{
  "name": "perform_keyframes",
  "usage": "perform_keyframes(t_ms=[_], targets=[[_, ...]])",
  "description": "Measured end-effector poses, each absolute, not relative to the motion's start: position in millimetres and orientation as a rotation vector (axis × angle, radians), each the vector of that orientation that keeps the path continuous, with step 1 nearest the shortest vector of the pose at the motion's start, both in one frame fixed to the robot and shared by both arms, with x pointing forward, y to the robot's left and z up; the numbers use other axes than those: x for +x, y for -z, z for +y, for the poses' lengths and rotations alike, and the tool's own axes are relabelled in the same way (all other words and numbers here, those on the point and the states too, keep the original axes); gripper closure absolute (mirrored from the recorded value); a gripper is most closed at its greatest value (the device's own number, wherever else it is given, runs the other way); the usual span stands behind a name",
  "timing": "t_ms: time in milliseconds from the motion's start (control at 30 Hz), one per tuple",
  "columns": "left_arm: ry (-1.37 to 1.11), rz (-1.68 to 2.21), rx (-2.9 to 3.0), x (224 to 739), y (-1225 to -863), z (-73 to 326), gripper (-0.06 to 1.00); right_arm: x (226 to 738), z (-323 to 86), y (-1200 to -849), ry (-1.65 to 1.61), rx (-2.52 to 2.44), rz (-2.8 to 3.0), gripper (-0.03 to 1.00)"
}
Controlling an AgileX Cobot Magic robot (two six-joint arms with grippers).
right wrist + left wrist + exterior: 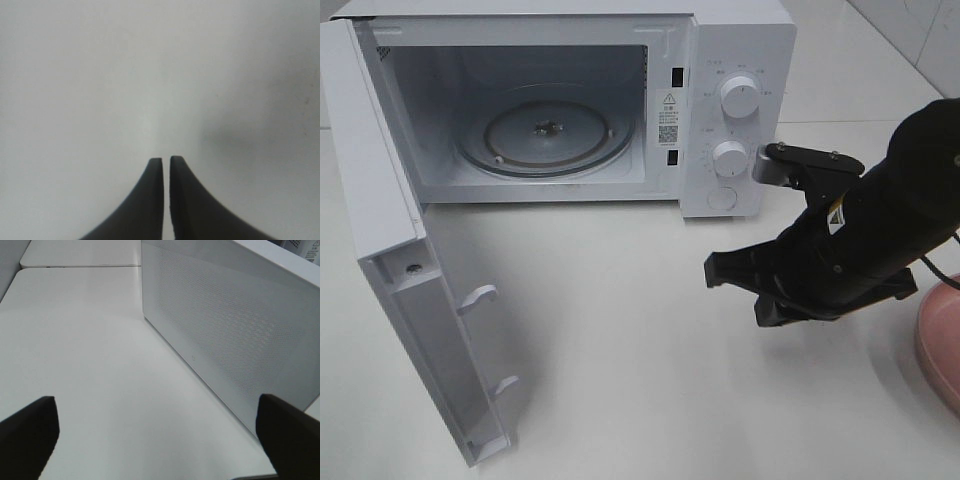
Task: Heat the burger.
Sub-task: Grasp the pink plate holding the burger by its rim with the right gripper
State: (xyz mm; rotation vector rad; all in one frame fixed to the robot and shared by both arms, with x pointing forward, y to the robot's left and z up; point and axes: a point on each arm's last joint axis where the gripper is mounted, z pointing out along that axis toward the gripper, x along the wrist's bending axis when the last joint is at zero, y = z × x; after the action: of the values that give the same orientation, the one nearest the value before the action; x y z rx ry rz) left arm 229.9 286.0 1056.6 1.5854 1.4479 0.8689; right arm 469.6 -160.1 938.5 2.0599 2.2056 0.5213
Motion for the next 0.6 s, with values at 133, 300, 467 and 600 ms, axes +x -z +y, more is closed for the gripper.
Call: perform_keyframes(t_ms=[133,300,467,600], targets=[[-0.869,1.448,1.585,229.9,-1056.6,286.0,-0.05,462.1,-163.8,-943.0,-0.308,1.95,2.386,0.9],[-0.869,1.448,1.585,229.9,-1056.6,286.0,-0.05,458.1,-167.1,-946.8,-0.203,1.865,2.476,0.86],[-0.869,1.448,1.585,229.9,-1056.6,286.0,-0.05,456.6,-170.2,-959.0,-0.247,1.725,2.539,0.72],[-0.869,1.448,1.585,229.9,-1056.6,286.0,-0.05,457.5,-175.5,-966.7,-0.275,1.687,2.536,0.54]])
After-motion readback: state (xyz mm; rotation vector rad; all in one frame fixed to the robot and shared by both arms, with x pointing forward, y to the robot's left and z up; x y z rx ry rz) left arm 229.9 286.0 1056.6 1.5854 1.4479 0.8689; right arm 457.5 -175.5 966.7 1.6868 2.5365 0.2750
